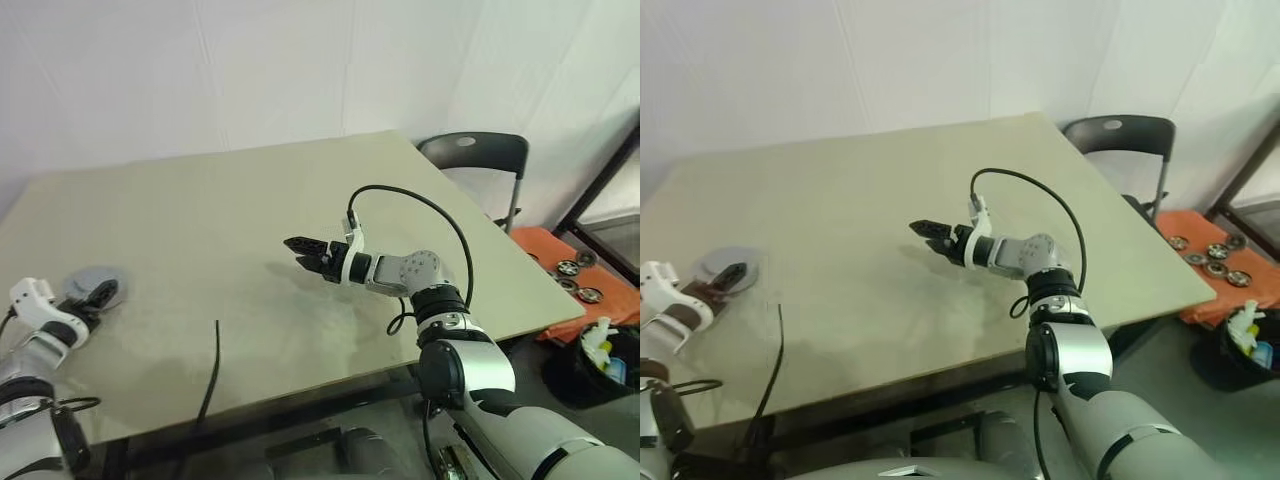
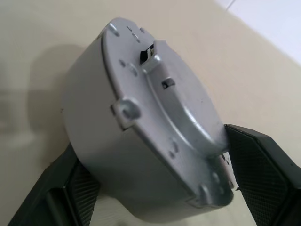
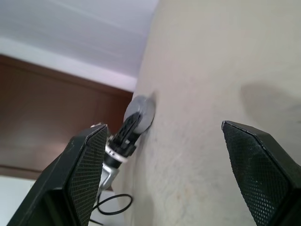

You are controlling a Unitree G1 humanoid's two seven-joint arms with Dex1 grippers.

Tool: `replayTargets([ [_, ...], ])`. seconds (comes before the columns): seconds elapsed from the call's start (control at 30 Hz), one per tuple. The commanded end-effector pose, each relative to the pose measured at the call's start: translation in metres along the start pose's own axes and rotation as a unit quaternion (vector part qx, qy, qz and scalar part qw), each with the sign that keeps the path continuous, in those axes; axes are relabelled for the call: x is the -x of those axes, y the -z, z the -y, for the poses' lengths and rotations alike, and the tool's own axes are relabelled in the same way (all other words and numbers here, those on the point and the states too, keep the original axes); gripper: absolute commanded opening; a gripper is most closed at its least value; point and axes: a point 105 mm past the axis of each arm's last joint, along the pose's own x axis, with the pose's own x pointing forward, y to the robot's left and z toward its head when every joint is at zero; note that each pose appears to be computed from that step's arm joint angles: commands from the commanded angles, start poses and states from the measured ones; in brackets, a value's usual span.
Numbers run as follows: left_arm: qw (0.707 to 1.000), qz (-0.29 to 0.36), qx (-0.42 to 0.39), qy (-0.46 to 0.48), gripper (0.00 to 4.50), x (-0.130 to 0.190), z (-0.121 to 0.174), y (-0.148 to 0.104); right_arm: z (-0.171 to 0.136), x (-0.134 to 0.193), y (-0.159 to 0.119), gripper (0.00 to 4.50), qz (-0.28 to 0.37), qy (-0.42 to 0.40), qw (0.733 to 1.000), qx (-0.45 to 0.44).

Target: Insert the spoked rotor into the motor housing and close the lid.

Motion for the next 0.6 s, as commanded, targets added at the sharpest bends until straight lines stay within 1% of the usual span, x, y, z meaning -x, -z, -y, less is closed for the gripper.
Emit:
replayTargets([
  [0.03,0.999,0.008,-0.031,-0.029,4.09,0.028,-0.025,-0.029,-0.012,-0.003,-0.007,4.07,0.007,-0.017,1.0,0.017],
  [0.1,0.999,-0.002,-0.038,-0.029,4.09,0.042,-0.034,-0.035,-0.012,-0.005,-0.006,4.07,0.006,-0.017,1.0,0.017],
  [0.23,0.999,-0.024,-0.041,-0.013,4.09,0.06,-0.038,-0.042,-0.012,-0.007,-0.004,4.07,0.004,-0.016,1.0,0.016],
  [0.33,0.998,-0.029,-0.044,-0.019,4.09,0.076,-0.045,-0.053,-0.012,-0.009,-0.003,4.07,0.001,-0.017,1.0,0.018],
  [0.47,0.998,-0.029,-0.042,-0.023,4.09,0.083,-0.048,-0.058,-0.012,-0.011,-0.001,4.07,-0.001,-0.016,1.0,0.018],
  [0.6,0.999,-0.029,-0.036,-0.024,4.09,0.083,-0.05,-0.053,-0.01,-0.012,0.001,4.07,-0.004,-0.015,1.0,0.018],
])
